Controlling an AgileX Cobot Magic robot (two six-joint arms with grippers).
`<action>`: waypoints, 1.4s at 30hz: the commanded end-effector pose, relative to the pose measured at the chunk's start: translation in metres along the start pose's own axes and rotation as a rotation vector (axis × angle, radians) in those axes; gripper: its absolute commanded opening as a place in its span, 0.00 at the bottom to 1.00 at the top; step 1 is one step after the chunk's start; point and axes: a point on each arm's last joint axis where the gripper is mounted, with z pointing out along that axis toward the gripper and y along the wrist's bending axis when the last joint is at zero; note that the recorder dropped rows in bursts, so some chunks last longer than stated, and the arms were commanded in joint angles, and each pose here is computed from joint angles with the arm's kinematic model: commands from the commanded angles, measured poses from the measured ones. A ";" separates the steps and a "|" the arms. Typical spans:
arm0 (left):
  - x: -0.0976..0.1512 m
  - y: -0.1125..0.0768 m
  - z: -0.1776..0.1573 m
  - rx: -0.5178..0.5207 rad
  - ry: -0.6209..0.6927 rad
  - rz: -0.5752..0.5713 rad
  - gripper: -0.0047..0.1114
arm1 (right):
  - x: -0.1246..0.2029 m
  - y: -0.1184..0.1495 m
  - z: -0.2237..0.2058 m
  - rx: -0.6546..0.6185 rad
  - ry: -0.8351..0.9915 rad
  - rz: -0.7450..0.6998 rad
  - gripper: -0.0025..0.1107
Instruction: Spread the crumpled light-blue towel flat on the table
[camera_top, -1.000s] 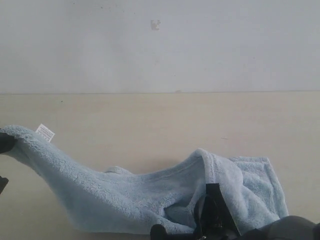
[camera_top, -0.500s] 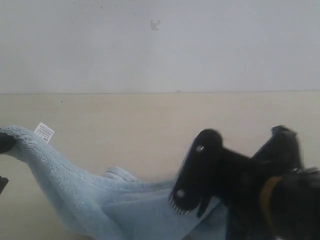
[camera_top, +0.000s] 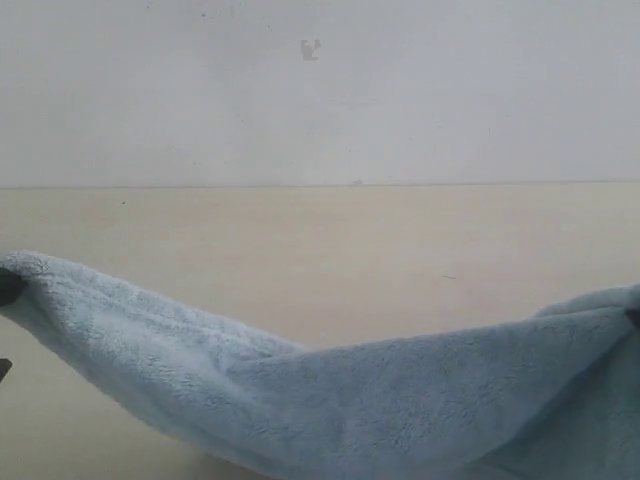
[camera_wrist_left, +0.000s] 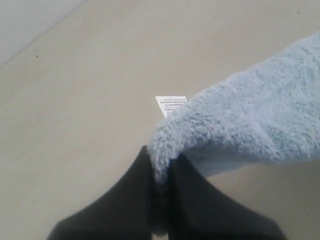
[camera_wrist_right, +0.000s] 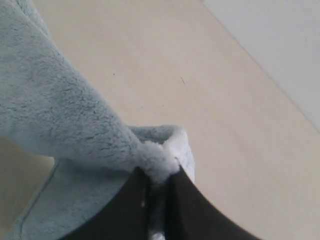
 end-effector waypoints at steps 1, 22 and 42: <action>0.006 0.011 -0.007 -0.102 0.014 -0.031 0.07 | -0.019 0.025 0.023 -0.061 -0.016 -0.106 0.03; 0.010 0.018 -0.019 -0.168 -0.001 -0.079 0.07 | -0.019 0.049 0.160 -0.500 0.199 0.232 0.03; 0.010 0.018 -0.019 -0.165 0.000 -0.083 0.07 | -0.021 0.050 0.175 -0.452 0.178 0.337 0.25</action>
